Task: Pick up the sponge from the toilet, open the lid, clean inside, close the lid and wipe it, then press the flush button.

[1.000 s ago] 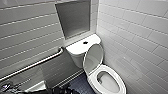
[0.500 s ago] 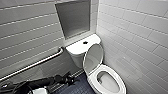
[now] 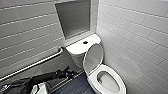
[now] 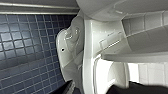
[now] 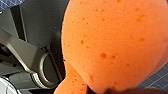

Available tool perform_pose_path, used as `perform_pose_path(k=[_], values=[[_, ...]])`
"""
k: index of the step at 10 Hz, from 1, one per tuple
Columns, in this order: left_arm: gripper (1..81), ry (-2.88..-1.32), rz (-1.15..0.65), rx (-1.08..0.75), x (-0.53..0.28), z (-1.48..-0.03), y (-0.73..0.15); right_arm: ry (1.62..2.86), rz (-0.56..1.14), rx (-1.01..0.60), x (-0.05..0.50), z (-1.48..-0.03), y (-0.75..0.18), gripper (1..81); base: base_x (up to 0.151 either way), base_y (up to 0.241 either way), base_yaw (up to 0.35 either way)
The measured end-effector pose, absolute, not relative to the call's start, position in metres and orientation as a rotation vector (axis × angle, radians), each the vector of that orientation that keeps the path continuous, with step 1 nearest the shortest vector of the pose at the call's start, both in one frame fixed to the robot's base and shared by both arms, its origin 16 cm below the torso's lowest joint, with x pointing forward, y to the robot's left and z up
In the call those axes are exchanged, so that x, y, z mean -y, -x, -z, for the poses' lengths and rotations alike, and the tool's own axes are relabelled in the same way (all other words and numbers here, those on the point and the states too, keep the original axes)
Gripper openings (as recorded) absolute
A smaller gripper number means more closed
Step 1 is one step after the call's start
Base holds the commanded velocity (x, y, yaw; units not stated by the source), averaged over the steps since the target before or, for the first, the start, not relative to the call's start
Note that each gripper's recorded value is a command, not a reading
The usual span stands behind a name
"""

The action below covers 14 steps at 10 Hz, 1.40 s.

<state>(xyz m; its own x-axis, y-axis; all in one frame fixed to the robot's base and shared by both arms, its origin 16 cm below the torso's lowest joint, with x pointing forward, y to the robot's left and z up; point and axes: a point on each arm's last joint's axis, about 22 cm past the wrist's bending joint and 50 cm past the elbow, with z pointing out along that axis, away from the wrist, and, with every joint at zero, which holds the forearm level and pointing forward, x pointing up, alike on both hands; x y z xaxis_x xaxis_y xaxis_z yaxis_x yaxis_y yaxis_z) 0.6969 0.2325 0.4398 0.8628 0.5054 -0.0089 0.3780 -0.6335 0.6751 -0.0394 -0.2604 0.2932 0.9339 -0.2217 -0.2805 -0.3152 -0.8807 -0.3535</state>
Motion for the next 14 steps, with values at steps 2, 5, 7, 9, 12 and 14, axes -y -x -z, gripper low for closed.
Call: perform_pose_path(k=[2, 5, 7, 9, 12, 14], values=[[81.1, -2.268, -0.328, -0.677, -0.22, -0.47, -0.745, 2.676, -0.326, -0.394, 0.252, -0.295, 0.04, 1.0, 0.0, 0.0, 0.0], [81.1, -2.198, -0.407, -0.769, -0.209, -0.482, -0.773, 2.654, -0.289, -0.42, 0.243, -0.301, 0.04, 1.0, 0.0, 0.0, 0.0], [81.1, -2.181, -0.411, -0.762, -0.185, -0.486, -0.784, 2.649, -0.291, -0.423, 0.241, -0.303, 0.042, 1.0, 0.0, 0.0, 0.0], [81.1, -2.16, -0.425, -0.752, -0.167, -0.497, -0.798, 2.653, -0.287, -0.427, 0.245, -0.303, 0.041, 1.0, 0.0, 0.0, 0.0], [81.1, -2.146, -0.315, -0.697, -0.138, -0.494, -0.767, 2.65, -0.264, -0.423, 0.242, -0.295, 0.024, 1.0, 0.0, 0.0, 0.0], [81.1, -2.115, -0.169, -0.578, -0.09, -0.5, -0.716, 2.647, -0.262, -0.416, 0.237, -0.293, 0.022, 1.0, 0.0, 0.0, 0.0]])
